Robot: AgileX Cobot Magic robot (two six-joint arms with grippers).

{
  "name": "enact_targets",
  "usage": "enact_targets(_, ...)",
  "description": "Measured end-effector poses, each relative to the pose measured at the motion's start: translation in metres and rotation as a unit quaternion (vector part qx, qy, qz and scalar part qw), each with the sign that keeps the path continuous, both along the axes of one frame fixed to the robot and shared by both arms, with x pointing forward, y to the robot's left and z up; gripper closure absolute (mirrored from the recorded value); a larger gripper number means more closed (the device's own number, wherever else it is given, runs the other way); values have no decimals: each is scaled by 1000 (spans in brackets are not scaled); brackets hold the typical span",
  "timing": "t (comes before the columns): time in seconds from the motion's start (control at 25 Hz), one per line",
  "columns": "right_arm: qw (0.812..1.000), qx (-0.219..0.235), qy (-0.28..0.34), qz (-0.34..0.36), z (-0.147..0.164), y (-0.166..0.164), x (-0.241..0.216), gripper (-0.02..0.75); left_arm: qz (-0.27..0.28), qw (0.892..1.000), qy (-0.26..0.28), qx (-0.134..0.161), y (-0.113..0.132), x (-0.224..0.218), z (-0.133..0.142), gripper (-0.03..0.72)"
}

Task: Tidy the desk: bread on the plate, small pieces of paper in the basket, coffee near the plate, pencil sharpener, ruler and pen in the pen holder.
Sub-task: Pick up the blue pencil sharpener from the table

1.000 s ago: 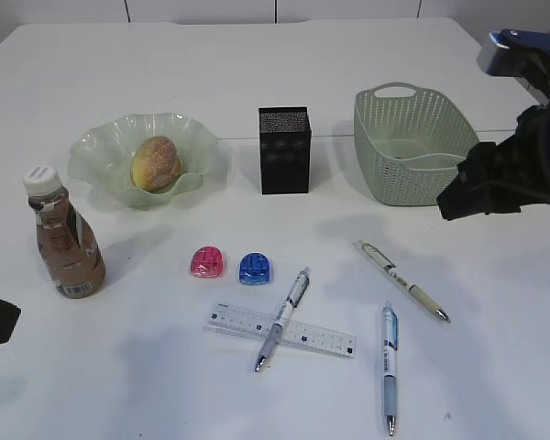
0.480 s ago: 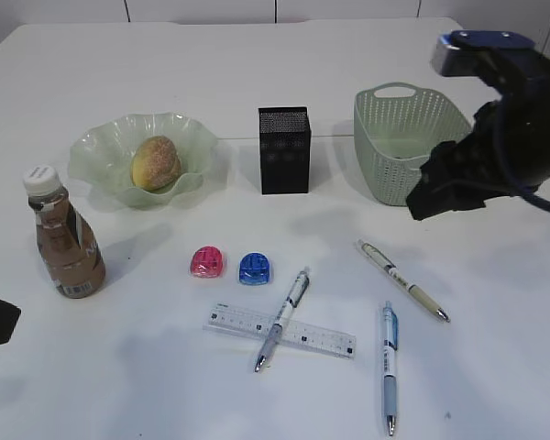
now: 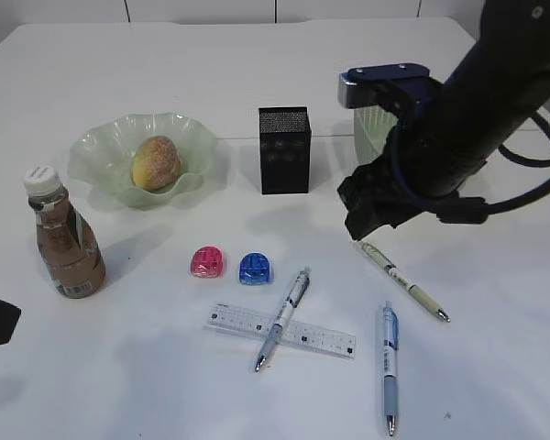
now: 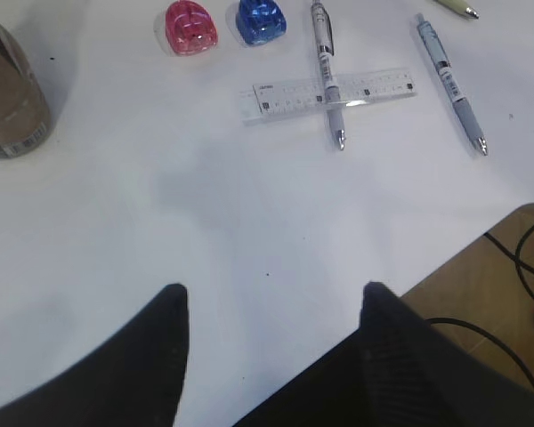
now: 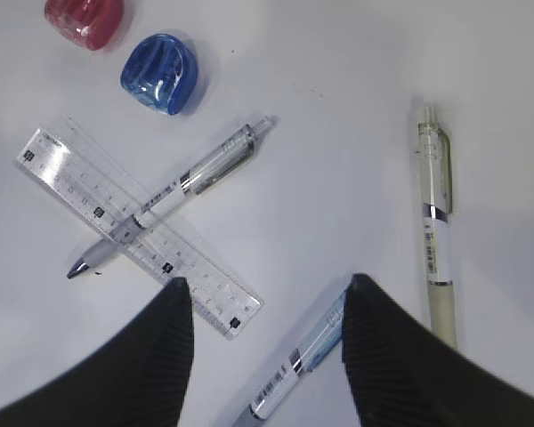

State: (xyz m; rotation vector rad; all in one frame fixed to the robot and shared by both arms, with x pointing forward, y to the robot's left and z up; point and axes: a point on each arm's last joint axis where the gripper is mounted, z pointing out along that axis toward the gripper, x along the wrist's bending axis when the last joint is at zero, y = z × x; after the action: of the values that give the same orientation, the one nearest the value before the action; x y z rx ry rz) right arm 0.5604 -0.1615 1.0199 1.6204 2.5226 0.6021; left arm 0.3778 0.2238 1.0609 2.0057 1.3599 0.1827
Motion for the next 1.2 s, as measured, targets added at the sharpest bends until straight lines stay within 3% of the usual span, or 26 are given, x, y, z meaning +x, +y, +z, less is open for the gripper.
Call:
enact_targets(0.44, 999, -33, 43, 7, -24, 39, 35, 284, 1, 1000, 2, -1, 0, 0, 0, 260)
enact_targets(0.72, 995, -28, 83, -51, -44, 50, 53, 278, 5, 1000, 5, -3, 0, 0, 0, 260)
enact_targets(1.2, 993, -23, 97, -62, -53, 82, 70, 277, 14, 1000, 11, -10, 0, 0, 0, 260)
